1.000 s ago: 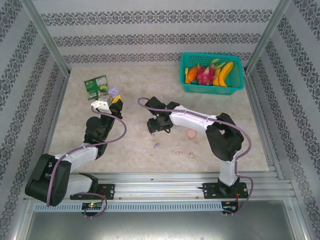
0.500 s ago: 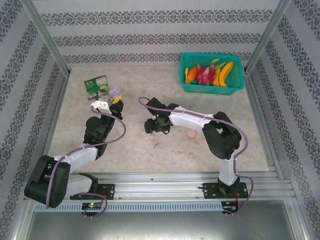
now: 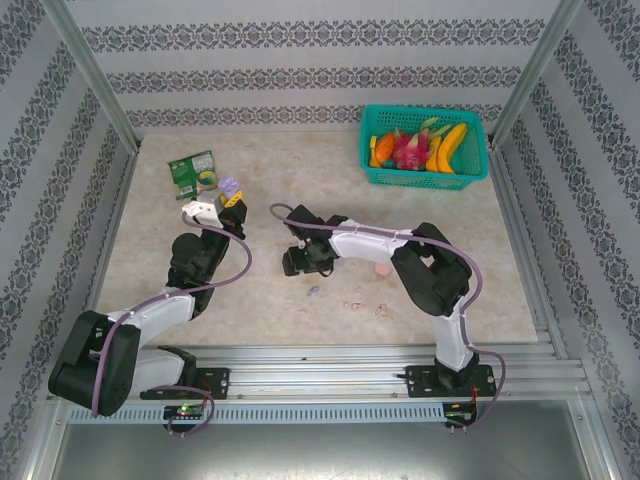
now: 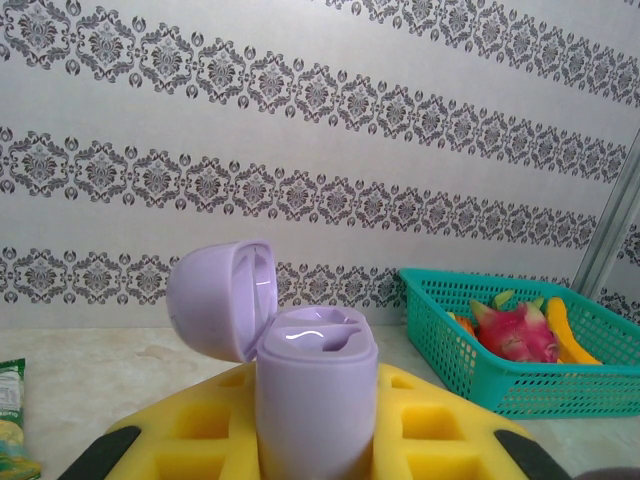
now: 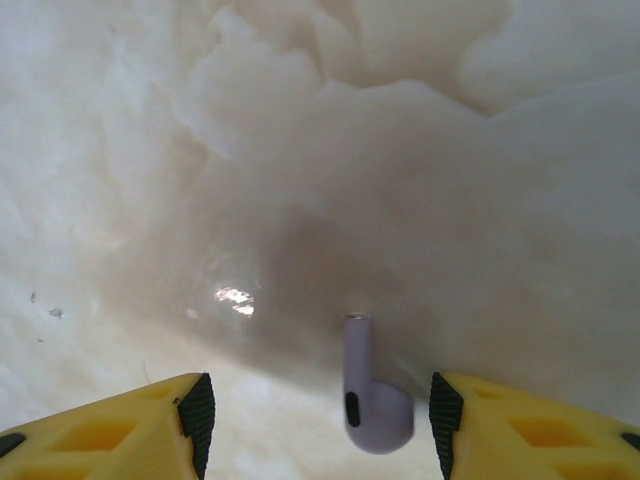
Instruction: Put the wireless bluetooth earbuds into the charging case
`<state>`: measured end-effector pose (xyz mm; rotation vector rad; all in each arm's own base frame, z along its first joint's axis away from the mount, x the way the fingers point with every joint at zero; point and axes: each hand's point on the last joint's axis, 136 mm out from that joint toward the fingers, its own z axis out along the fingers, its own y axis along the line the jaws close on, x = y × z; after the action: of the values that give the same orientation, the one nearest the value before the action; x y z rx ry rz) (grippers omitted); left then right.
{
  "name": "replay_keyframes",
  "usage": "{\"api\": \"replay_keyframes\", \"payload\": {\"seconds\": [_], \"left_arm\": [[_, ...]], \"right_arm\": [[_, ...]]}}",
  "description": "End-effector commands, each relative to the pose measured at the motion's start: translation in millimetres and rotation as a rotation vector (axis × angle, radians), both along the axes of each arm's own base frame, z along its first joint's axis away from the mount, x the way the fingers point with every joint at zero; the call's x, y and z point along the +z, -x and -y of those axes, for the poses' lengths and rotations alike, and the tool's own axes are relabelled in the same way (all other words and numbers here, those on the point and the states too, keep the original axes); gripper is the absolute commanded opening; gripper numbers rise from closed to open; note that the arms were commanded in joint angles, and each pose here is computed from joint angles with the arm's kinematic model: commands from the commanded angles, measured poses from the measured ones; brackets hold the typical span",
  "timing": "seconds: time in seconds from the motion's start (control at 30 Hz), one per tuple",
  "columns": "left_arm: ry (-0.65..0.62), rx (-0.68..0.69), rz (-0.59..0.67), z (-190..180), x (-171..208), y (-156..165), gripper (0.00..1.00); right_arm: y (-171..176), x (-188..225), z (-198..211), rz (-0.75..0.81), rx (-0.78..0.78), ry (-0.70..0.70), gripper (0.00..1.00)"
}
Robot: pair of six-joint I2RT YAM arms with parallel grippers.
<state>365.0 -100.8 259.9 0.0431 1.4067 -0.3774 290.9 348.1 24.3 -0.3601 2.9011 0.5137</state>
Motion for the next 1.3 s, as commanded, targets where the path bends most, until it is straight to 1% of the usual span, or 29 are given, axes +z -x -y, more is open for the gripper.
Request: {"api": "replay_keyframes", "payload": {"seconds": [0.0,0.17,0.23,0.3,0.4,0.47,0.57,0.73,0.97,1.27], "left_arm": [[0.027,-0.004,0.037,-3,15,1,0.0],[0.028,-0.004,0.041,-3,17,1,0.0],[0.026,-0.005,0.04,-2,17,1,0.0],[0.028,-0.002,0.045,-3,19,1,0.0],[0.028,-0.003,0.044,-3,19,0,0.0],[0.028,-0.004,0.045,-3,19,0,0.0],[0.029,-0.001,0.048,-3,20,1,0.0],[0.029,0.0,0.048,-3,22,1,0.0],[0.026,0.003,0.044,-4,22,1,0.0],[0.022,0.002,0.045,-3,25,0,0.0]], "right_arm": [[18,-3,-15,-0.043,0.014,-0.042,0.6],[28,19,-38,-0.045,0.035,-0.171,0.59],[24,27,-36,-0.029,0.021,-0.184,0.59],[19,32,-28,-0.001,0.013,-0.17,0.59],[10,33,-13,0.042,0.023,-0.113,0.58],[5,31,-2,0.077,0.056,-0.053,0.58],[-1,26,3,0.119,0.128,-0.005,0.58],[-9,21,-7,0.114,0.183,-0.026,0.58],[-14,7,-21,0.078,0.185,-0.036,0.58],[1,4,-18,0.04,0.18,-0.065,0.57]]}}
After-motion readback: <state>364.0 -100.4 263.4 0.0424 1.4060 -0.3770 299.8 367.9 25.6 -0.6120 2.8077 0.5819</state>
